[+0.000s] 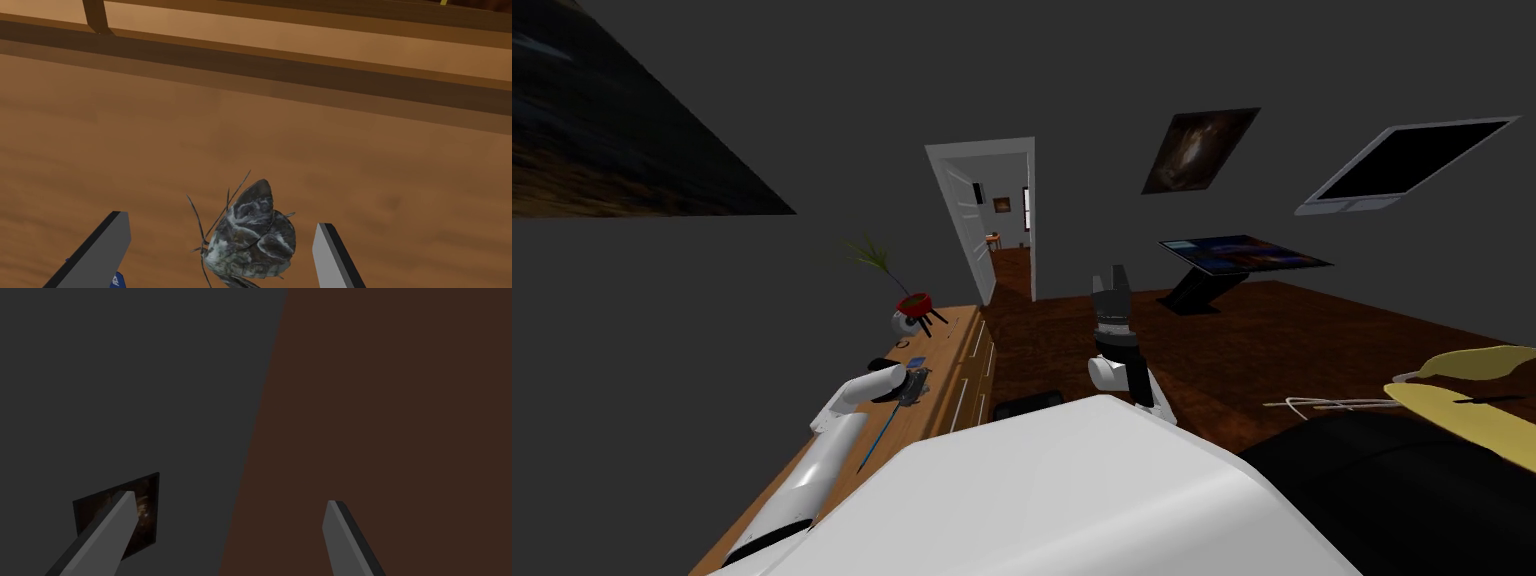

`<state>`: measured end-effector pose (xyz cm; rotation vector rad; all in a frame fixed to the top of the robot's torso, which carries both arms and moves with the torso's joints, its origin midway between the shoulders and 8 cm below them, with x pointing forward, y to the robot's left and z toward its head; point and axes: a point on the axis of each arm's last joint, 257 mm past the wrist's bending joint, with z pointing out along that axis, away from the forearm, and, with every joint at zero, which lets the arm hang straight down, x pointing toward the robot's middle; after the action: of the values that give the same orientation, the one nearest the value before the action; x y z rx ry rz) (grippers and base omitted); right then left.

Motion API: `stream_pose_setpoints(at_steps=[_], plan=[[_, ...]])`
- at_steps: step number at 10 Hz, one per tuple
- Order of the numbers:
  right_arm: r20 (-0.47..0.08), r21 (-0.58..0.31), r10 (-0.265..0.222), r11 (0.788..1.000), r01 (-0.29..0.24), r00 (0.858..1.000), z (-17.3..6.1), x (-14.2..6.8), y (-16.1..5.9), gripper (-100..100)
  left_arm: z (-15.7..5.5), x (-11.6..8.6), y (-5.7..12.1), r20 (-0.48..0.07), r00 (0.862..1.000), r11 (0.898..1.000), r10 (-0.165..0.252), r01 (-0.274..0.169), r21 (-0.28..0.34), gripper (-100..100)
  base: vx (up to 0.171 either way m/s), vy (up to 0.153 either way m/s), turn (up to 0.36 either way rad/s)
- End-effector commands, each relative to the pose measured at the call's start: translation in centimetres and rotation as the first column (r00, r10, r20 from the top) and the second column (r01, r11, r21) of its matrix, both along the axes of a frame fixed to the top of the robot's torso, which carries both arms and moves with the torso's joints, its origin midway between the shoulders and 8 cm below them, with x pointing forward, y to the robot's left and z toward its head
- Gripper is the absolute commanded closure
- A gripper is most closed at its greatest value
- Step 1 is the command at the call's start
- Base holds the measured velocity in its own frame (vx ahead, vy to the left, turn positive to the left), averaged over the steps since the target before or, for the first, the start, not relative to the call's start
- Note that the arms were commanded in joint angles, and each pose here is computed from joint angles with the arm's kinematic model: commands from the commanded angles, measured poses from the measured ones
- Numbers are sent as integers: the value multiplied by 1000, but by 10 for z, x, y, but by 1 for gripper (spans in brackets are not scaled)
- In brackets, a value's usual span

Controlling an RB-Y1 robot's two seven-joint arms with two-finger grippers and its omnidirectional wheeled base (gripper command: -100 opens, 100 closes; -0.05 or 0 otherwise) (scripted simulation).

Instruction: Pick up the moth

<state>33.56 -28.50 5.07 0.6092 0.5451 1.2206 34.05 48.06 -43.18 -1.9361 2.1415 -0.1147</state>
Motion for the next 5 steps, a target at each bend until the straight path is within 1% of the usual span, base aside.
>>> stream_pose_setpoints(at_steps=[1,2,3,5], plan=[[0,0,0,1000,0,1000,0,0,0,0,-4,-2,7,1,1000,1000,22,-22,0,-100,-55,6,-136],[0,0,0,1000,0,1000,0,0,0,0,-3,-1,5,0,1000,1000,14,-14,0,-100,-24,5,-27],[0,0,0,1000,0,1000,0,0,0,0,-3,-1,5,1,1000,1000,15,-15,0,100,-6,0,11],[0,0,0,1000,0,1000,0,0,0,0,-3,-1,5,1,1000,1000,15,-15,0,100,0,0,0]])
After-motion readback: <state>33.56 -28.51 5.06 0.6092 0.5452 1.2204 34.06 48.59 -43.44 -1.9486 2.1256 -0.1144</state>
